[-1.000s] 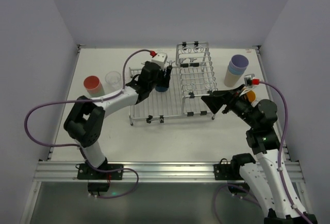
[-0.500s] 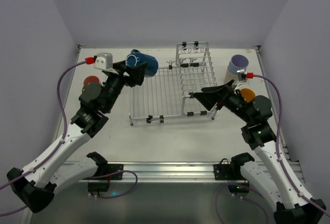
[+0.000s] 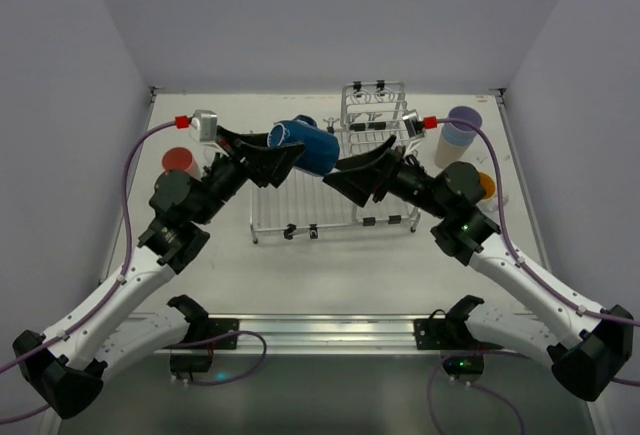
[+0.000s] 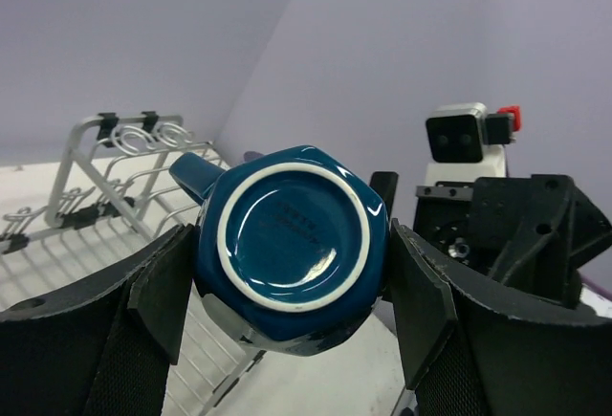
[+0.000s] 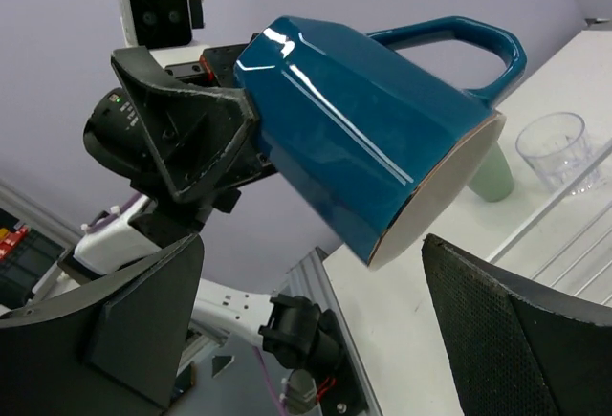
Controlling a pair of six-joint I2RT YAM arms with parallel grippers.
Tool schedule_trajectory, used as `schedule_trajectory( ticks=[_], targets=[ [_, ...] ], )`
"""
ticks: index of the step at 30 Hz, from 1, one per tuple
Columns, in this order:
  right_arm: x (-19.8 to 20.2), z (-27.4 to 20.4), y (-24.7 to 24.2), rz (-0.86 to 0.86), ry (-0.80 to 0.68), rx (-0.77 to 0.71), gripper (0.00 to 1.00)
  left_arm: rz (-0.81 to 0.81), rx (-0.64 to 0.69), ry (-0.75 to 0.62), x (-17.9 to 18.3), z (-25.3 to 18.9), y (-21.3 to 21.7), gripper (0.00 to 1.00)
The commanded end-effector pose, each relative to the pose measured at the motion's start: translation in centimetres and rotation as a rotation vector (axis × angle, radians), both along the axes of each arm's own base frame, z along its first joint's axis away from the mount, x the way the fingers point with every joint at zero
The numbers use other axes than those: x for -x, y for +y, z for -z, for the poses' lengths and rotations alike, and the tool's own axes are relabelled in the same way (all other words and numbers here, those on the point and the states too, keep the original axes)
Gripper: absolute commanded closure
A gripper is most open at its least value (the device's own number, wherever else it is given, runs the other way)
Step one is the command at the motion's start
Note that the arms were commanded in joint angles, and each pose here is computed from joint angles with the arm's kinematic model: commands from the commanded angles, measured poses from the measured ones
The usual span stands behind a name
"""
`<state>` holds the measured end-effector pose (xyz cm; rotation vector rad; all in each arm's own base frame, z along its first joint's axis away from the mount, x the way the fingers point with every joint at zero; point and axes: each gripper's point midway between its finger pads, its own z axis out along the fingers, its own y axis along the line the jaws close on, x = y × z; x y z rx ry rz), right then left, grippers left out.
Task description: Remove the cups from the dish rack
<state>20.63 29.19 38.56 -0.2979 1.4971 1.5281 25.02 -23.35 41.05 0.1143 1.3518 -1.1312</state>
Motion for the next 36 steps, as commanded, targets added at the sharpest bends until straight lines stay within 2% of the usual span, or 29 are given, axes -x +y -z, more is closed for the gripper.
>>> schedule_trajectory(
  ticks=[1, 7, 13, 16, 18, 20, 21, 22, 24, 25, 27, 30, 32, 36],
  targets=[
    [-0.3, -4.7, -0.2, 0.04, -0.109, -0.105, 0.01, 0.118, 0.204, -0.187, 3.9, -7.0, 0.7, 0.81],
    [-0.1, -4.9, -0.2, 0.039, -0.13, -0.12, 0.02, 0.208, 0.257, -0.186, 5.5, -7.5, 0.3, 0.82],
    [2.3, -7.6, 0.6, -0.105, -0.223, -0.18, 0.15, 0.248, 0.309, -0.159, 5.6, -6.8, 0.0, 0.83],
    [2.9, -8.4, 0.7, -0.142, -0.24, -0.223, 0.31, 0.254, 0.335, -0.156, 5.7, -6.4, 0.1, 0.79],
    [2.9, -8.6, 0.8, -0.157, -0.228, -0.246, 0.47, 0.249, 0.341, -0.15, 5.5, -6.1, 0.2, 0.75],
    [3.2, -9.1, 0.8, -0.18, -0.229, -0.274, 0.64, 0.251, 0.349, -0.141, 5.4, -5.9, 0.1, 0.64],
    [3.2, -9.1, 0.8, -0.186, -0.228, -0.282, 0.8, 0.249, 0.345, -0.137, 5.3, -5.7, 0.1, 0.58],
    [3.3, -9.3, 0.7, -0.187, -0.227, -0.295, 0.89, 0.248, 0.34, -0.13, 5.3, -5.5, 0.0, 0.42],
    [3.2, -9.4, 0.5, -0.166, -0.22, -0.299, 1.0, 0.245, 0.328, -0.125, 5.1, -5.2, -0.1, 0.25],
    [2.8, -8.9, 0.6, -0.15, -0.21, -0.27, 1.0, 0.237, 0.308, -0.12, 5.0, -5.1, -0.2, 0.1],
    [2.9, -9.1, 0.3, -0.127, -0.214, -0.243, 1.0, 0.21, 0.279, -0.114, 4.7, -5.1, -0.1, 0.0],
    [2.4, -7.2, 0.4, -0.092, -0.163, -0.126, 1.0, 0.133, 0.173, -0.095, 3.9, -4.3, 0.3, 0.0],
    [2.5, -6.8, 0.1, -0.076, -0.174, -0.078, 1.0, 0.07, 0.162, -0.106, 3.8, -4.9, 1.5, 0.0],
    [3.6, -3.7, 0.2, -0.12, -0.106, 0.071, 1.0, -0.071, 0.033, -0.076, 2.9, -3.5, 3.5, 0.0]
  ],
)
